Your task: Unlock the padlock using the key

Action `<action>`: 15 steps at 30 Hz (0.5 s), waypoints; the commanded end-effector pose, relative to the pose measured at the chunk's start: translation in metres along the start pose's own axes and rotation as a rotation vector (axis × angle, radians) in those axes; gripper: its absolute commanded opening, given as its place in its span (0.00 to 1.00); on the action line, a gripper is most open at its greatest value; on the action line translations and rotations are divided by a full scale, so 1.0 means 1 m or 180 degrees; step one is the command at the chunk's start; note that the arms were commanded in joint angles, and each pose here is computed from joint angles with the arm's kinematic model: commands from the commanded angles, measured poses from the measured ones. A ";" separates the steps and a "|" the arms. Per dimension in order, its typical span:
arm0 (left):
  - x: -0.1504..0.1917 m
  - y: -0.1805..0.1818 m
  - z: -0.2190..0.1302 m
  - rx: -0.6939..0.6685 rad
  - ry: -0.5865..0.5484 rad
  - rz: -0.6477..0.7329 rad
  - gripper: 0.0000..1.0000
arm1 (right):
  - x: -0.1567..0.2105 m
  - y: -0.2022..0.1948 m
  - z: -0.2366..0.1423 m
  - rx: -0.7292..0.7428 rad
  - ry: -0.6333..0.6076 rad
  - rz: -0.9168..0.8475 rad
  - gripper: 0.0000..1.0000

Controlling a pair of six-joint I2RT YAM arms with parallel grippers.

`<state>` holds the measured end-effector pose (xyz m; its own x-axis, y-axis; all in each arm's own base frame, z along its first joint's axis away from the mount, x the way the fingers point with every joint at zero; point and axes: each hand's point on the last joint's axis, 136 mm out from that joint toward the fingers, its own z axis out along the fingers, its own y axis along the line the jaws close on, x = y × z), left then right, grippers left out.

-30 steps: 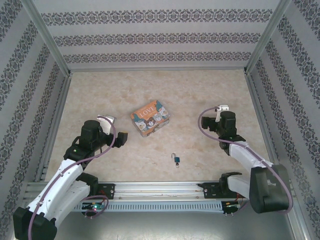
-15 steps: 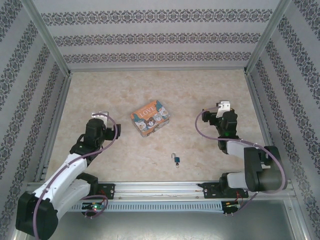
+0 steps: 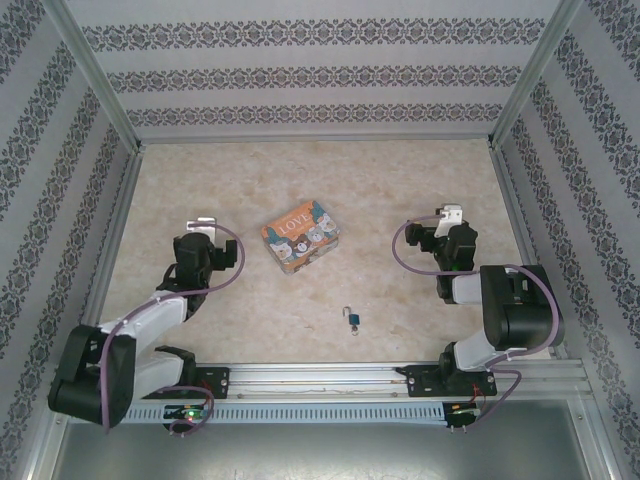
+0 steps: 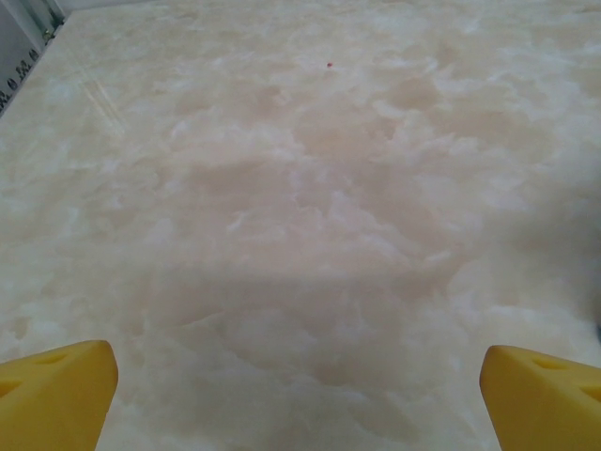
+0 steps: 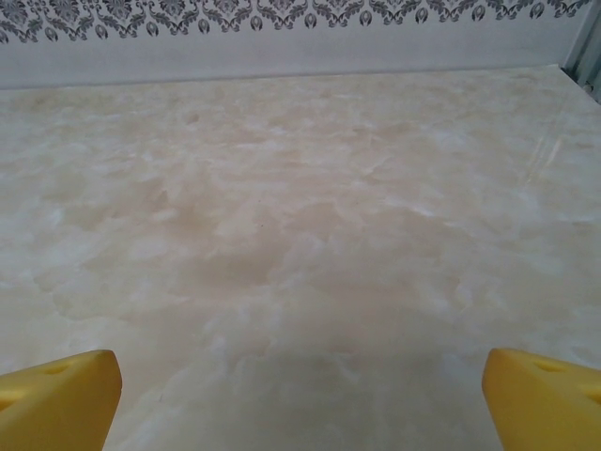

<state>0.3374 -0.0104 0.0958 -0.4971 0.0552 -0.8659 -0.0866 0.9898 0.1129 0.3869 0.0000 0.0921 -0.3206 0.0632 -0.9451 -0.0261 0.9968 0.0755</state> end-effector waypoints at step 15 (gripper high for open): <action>-0.031 0.008 0.039 0.0131 -0.0855 -0.0091 0.99 | -0.007 0.001 0.001 -0.0016 -0.0072 0.0031 0.99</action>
<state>0.3780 -0.0050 0.0870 -0.3665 0.0706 -0.9277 -0.0502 0.9942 0.0955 0.3869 0.0006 0.0919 -0.3215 0.0646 -0.9447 -0.0284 0.9966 0.0778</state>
